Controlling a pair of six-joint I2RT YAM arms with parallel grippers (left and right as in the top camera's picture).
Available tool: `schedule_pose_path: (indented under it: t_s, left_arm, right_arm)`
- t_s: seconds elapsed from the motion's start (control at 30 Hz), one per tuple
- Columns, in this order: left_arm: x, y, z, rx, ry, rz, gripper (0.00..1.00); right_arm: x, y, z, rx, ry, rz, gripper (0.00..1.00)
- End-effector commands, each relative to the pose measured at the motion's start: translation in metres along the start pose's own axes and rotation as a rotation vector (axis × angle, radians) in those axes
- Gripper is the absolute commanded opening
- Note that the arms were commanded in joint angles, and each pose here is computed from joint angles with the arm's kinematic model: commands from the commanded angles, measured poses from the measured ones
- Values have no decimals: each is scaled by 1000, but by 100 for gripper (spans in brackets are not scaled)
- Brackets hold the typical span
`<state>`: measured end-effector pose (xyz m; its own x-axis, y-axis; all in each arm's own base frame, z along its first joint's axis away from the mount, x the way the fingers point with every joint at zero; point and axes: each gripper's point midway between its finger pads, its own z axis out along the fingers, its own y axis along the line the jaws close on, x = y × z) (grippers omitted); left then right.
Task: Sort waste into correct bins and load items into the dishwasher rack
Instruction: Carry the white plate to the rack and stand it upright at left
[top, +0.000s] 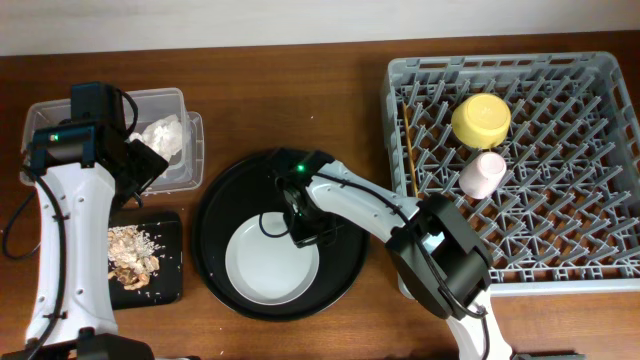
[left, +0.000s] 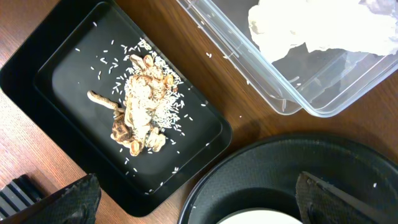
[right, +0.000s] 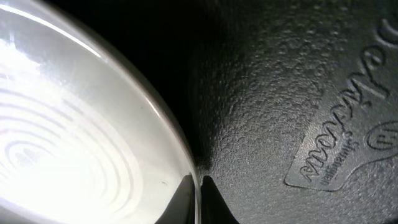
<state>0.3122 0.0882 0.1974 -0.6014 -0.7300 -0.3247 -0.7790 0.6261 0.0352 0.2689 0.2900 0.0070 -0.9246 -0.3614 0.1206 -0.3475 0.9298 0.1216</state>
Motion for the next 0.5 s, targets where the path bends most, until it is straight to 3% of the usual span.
schedule_pose_path:
  t_s: [0.0,0.07,0.13,0.2,0.3,0.47]
  left_arm:
    - [-5,3,-6,1,-24,-4,99]
    - [-5,3,-6,1,-24,-4,100]
    - [-5,3,-6,1,-24,-5,99]
    - [-5,3,-6,1,-24,-4,99]
    - [-5,3,-6,1,-24,-4,99]
    - [-5,3,-6,1,-24,-4,99]
  right_arm:
    - [-12,-13,-42,16,-56,61,4]
    - [-34,-58,-132,73,-217,158,4]
    - [-43,-134,-218,225,-420,307,4]
    - [-36,-205,-261,375,-534,476,4]
    - [-15,-298,-285,576,-591,747,4]
    - [-17,-335,-267,718,-588,894,4]
